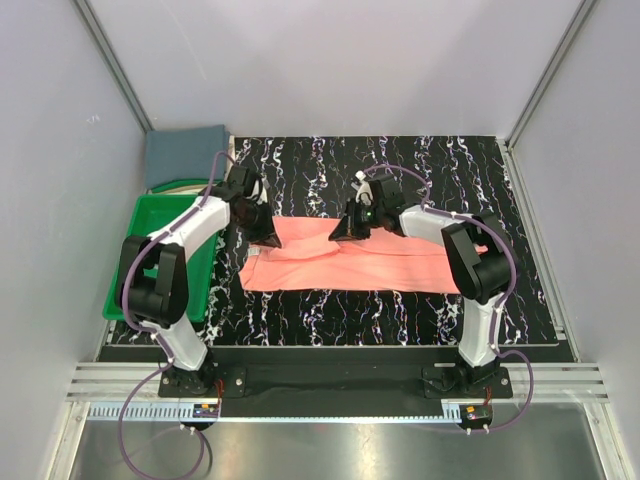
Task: Fold and stack the t-shirts
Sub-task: Fold the tshirt
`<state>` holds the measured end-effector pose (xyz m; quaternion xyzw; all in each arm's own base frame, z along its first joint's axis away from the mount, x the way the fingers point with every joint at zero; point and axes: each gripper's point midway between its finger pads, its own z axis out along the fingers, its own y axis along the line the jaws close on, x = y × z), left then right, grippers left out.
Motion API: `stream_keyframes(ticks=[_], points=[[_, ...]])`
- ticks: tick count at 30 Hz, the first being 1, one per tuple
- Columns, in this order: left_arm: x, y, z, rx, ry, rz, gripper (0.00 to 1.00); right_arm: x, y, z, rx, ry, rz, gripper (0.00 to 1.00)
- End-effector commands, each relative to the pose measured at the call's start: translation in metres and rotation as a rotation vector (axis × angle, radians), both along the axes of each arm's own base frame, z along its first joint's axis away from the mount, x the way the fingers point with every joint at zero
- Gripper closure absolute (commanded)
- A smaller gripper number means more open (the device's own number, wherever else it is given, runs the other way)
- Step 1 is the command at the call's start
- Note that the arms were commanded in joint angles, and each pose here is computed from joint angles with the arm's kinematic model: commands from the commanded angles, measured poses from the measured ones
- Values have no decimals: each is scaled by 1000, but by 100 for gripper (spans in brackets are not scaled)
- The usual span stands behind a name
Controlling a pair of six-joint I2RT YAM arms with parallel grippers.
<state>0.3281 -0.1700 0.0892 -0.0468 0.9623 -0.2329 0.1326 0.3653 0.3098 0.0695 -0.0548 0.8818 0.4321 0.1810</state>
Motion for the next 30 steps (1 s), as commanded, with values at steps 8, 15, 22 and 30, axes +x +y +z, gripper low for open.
stream_keyframes(ticks=[8, 15, 22, 30], points=[[46, 12, -12, 100, -44, 105, 100, 23, 8, -5, -22, -61, -16, 100], [76, 12, -6, 125, -99, 105, 100, 21, 2, -11, -50, -60, -39, 100], [98, 10, -14, 141, -108, 87, 100, 19, -1, -13, -58, -42, -64, 100], [102, 7, -21, 127, -80, 69, 100, 26, -4, -4, -62, -62, -107, 88]])
